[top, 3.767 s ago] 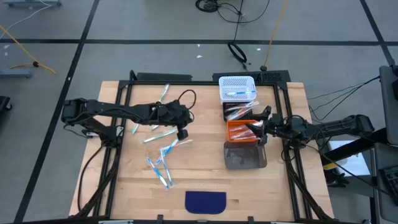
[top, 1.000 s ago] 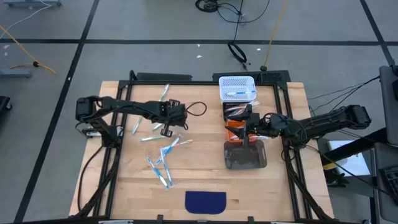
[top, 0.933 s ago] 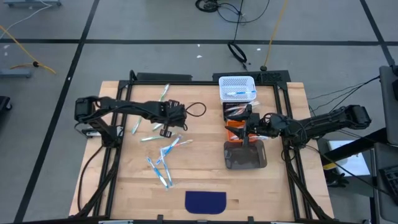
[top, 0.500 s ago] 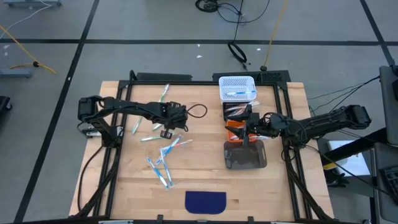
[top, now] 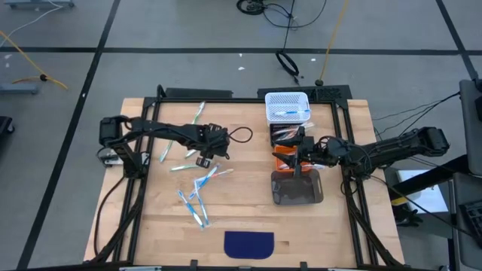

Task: Pick & Place Toothbrushes
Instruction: Put the purple toothbrush into the orange bin

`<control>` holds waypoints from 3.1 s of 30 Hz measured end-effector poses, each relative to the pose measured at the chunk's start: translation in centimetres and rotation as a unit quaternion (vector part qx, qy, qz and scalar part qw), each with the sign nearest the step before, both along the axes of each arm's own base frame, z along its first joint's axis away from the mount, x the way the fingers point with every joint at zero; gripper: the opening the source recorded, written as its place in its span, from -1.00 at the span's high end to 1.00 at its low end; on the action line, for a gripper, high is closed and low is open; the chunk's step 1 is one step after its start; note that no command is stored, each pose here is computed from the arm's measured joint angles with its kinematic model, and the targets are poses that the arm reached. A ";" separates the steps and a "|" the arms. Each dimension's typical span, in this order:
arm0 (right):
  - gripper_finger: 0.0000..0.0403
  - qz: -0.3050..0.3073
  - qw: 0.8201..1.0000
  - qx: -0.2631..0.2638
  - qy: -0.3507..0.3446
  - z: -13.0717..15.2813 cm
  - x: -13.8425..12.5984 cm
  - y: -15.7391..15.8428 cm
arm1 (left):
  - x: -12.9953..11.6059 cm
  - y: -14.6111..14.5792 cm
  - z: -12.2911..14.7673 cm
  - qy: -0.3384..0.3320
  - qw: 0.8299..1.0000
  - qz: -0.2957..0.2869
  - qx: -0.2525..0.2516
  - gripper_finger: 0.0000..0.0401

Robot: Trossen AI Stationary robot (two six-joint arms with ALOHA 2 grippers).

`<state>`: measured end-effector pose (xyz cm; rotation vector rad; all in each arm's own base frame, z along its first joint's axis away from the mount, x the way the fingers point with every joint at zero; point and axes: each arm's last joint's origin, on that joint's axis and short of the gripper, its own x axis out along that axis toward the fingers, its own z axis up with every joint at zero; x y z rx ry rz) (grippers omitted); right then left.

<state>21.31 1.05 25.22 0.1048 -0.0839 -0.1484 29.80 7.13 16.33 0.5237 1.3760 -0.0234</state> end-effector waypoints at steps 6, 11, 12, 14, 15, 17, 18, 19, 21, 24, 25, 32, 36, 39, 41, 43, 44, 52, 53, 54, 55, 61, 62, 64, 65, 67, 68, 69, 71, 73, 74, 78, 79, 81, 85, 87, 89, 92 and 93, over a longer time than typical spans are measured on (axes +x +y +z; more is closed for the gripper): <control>0.04 0.000 1.000 0.000 0.000 0.0 0.0 0.0 | 0.3 0.6 -0.9 0.002 1.000 0.003 -0.008 0.25; 0.04 0.000 1.000 0.000 0.000 0.0 0.0 0.0 | 0.5 1.3 -2.2 0.017 0.999 0.005 -0.028 0.29; 0.04 0.000 1.000 0.000 0.001 0.0 0.0 0.0 | 0.5 1.4 -2.3 0.017 0.999 0.007 -0.031 0.30; 0.04 0.000 1.000 0.000 0.000 0.0 0.0 0.0 | 0.6 1.6 -2.7 0.020 0.999 0.009 -0.033 0.31; 0.04 0.000 1.000 0.000 0.001 0.0 0.0 0.0 | 0.6 1.6 -2.8 0.022 0.999 0.009 -0.032 0.33; 0.04 0.000 1.000 0.000 0.001 0.0 0.0 0.0 | 0.6 1.7 -2.7 0.021 0.999 0.010 -0.032 0.38; 0.04 0.000 1.000 0.000 0.001 0.0 0.0 0.0 | 0.5 1.7 -2.7 0.020 0.999 0.010 -0.032 0.43; 0.04 0.000 1.000 0.000 0.001 0.0 0.0 0.0 | 0.6 1.6 -2.7 0.020 0.999 0.008 -0.033 0.50; 0.04 0.000 1.000 0.000 0.001 0.0 0.0 0.0 | 0.5 1.4 -2.5 0.019 0.999 0.007 -0.033 0.69; 0.04 0.000 1.000 0.000 0.002 0.0 0.0 0.0 | 0.5 1.3 -2.4 0.016 0.999 0.011 -0.031 0.93; 0.04 0.000 1.000 0.000 0.003 -0.1 0.0 0.0 | 0.4 1.3 -2.3 0.013 0.999 0.017 -0.030 0.93; 0.04 0.000 1.000 0.000 0.006 -0.1 0.0 0.0 | -0.1 0.6 -0.6 0.000 0.999 0.048 -0.012 0.96; 0.04 -0.001 1.000 -0.001 0.008 -0.1 0.0 0.0 | -0.5 -0.1 2.0 -0.049 0.997 0.053 -0.004 0.97; 0.04 -0.001 1.000 0.000 0.004 -0.1 0.0 0.0 | -0.9 -0.6 4.4 -0.109 0.992 0.057 -0.001 0.97; 0.04 -0.001 1.000 0.000 0.002 0.0 0.0 0.0 | -1.1 -0.9 6.1 -0.161 0.985 0.058 -0.002 0.97; 0.04 -0.001 1.000 0.000 -0.004 0.1 0.0 0.0 | -1.5 -1.1 7.8 -0.210 0.976 0.061 -0.010 0.97; 0.04 -0.001 1.000 0.000 -0.006 0.1 0.0 0.0 | -1.5 -1.2 8.6 -0.240 0.969 0.063 -0.015 0.97; 0.04 -0.003 1.000 -0.006 -0.026 0.5 0.0 -0.1 | -1.4 -2.0 13.7 -0.443 0.890 0.038 -0.105 0.97; 0.04 -0.003 1.000 -0.010 -0.029 0.6 0.0 -0.1 | -1.1 -2.1 14.2 -0.467 0.877 0.030 -0.113 0.96; 0.04 -0.003 0.999 -0.011 -0.033 0.6 0.0 -0.1 | -0.9 -2.2 14.5 -0.481 0.868 0.023 -0.120 0.95; 0.04 -0.004 0.999 -0.011 -0.037 0.7 0.0 -0.1 | -0.8 -2.4 14.6 -0.491 0.862 0.016 -0.126 0.95; 0.04 -0.004 0.999 -0.011 -0.042 0.8 0.0 -0.1 | 1.1 -3.7 15.0 -0.550 0.822 -0.029 -0.146 0.95; 0.04 -0.004 0.999 -0.011 -0.045 0.9 0.0 -0.1 | 1.3 -3.9 14.9 -0.554 0.819 -0.031 -0.149 0.94; 0.04 -0.004 0.999 -0.011 -0.052 1.0 -0.1 -0.1 | 2.1 -4.2 14.7 -0.569 0.807 -0.038 -0.153 0.95; 0.04 -0.004 0.998 -0.012 -0.057 1.1 -0.1 -0.1 | 2.4 -4.3 14.5 -0.571 0.805 -0.041 -0.154 0.96; 0.04 -0.006 0.998 -0.021 -0.061 1.1 0.0 -0.1 | 3.1 -4.6 14.0 -0.575 0.802 -0.044 -0.157 0.97; 0.04 -0.006 0.998 -0.025 -0.061 1.1 0.1 -0.1 | 3.5 -4.7 13.8 -0.580 0.797 -0.046 -0.159 0.97; 0.04 -0.007 0.998 -0.028 -0.061 1.0 0.2 0.0 | 3.7 -4.8 13.6 -0.585 0.794 -0.049 -0.159 0.96; 0.04 -0.008 0.997 -0.034 -0.065 0.8 0.5 0.0 | 4.3 -4.9 13.2 -0.594 0.787 -0.053 -0.159 0.93; 0.04 -0.010 0.997 -0.040 -0.067 0.6 0.9 0.0 | 4.8 -5.0 12.8 -0.598 0.783 -0.055 -0.160 0.95; 0.04 -0.012 0.997 -0.043 -0.067 0.4 1.1 -0.1 | 5.1 -5.0 12.5 -0.599 0.783 -0.055 -0.161 0.97; 0.04 -0.022 0.996 -0.045 -0.075 -0.1 1.9 -0.5 | 6.0 -5.0 11.5 -0.609 0.772 -0.051 -0.175 0.94; 0.04 -0.024 0.996 -0.045 -0.076 -0.2 2.0 -0.6 | 6.2 -5.0 11.3 -0.609 0.771 -0.048 -0.179 0.93; 0.04 -0.026 0.996 -0.044 -0.078 -0.5 2.3 -0.7 | 6.6 -5.0 10.7 -0.607 0.772 -0.046 -0.182 0.94; 0.04 -0.027 0.996 -0.045 -0.068 -0.7 3.2 -0.7 | 7.2 -4.9 9.7 -0.608 0.772 -0.046 -0.182 0.97; 0.04 -0.027 0.996 -0.045 -0.065 -0.7 3.6 -0.7 | 7.4 -4.9 9.6 -0.611 0.769 -0.047 -0.181 0.93; 0.07 -0.026 0.997 -0.046 -0.057 -0.9 3.9 -0.7 | 7.5 -4.8 9.3 -0.610 0.770 -0.046 -0.181 0.92; 0.22 -0.026 0.998 -0.046 -0.047 -1.1 4.3 -0.7 | 7.5 -4.8 9.3 -0.608 0.772 -0.046 -0.179 0.97; 0.30 -0.026 0.998 -0.047 -0.045 -1.1 4.3 -0.7 | 7.5 -4.8 9.3 -0.610 0.771 -0.045 -0.178 0.97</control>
